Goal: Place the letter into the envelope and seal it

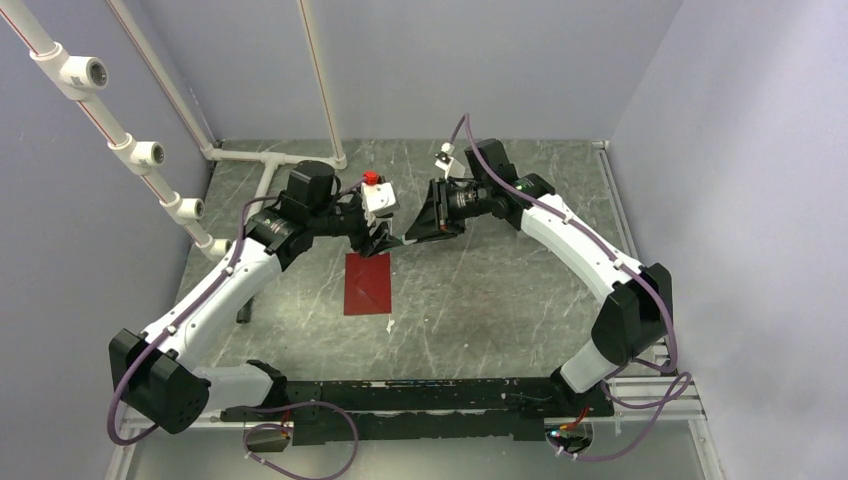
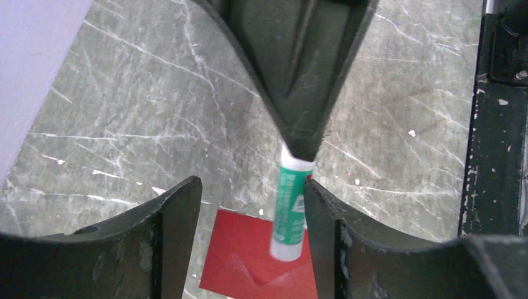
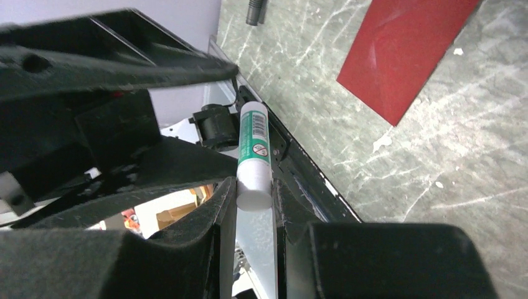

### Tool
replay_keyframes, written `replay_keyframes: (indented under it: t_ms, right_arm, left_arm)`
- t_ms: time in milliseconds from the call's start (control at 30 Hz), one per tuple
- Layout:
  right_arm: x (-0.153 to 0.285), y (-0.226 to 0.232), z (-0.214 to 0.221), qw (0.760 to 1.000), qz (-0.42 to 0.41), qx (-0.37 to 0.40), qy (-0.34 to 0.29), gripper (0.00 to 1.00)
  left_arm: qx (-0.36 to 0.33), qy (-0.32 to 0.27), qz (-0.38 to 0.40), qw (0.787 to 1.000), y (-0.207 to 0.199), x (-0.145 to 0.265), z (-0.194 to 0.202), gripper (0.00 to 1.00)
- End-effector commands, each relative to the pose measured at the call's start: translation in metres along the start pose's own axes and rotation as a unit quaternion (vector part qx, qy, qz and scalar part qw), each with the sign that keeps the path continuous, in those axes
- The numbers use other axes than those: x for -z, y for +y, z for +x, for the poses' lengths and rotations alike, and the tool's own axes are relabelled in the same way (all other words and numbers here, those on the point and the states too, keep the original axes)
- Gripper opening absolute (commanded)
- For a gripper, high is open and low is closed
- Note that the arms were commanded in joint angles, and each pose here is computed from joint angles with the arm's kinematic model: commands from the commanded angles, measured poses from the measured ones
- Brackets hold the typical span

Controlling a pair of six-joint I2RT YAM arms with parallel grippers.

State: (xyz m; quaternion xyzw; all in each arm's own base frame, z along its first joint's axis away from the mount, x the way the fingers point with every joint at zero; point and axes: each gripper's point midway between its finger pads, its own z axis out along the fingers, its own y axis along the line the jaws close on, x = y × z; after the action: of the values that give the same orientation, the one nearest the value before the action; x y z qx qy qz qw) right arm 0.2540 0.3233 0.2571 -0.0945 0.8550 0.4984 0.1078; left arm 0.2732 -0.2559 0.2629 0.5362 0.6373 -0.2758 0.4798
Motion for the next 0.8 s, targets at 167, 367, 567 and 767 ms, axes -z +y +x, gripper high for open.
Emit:
replay_keyframes:
  t_ms: [167, 367, 567, 767]
  right_arm:
    - [0.010, 0.004, 0.015, 1.000, -0.008, -0.017, 0.013, 0.00]
    - [0.008, -0.006, 0.018, 1.000, 0.002, -0.021, 0.013, 0.00]
    - [0.008, -0.012, 0.016, 1.000, 0.009, -0.017, 0.003, 0.00]
    - [0.012, -0.003, 0.009, 1.000, -0.010, -0.008, -0.015, 0.00]
  left_arm:
    - [-0.002, -0.001, 0.019, 1.000, 0.005, 0.003, -0.008, 0.78]
    - [0.031, 0.002, 0.053, 0.998, -0.007, -0.005, 0.002, 0.82]
    - [0.048, -0.019, 0.060, 0.997, -0.009, 0.006, -0.007, 0.84]
    - [0.093, -0.014, 0.114, 0.989, -0.028, 0.007, -0.003, 0.85]
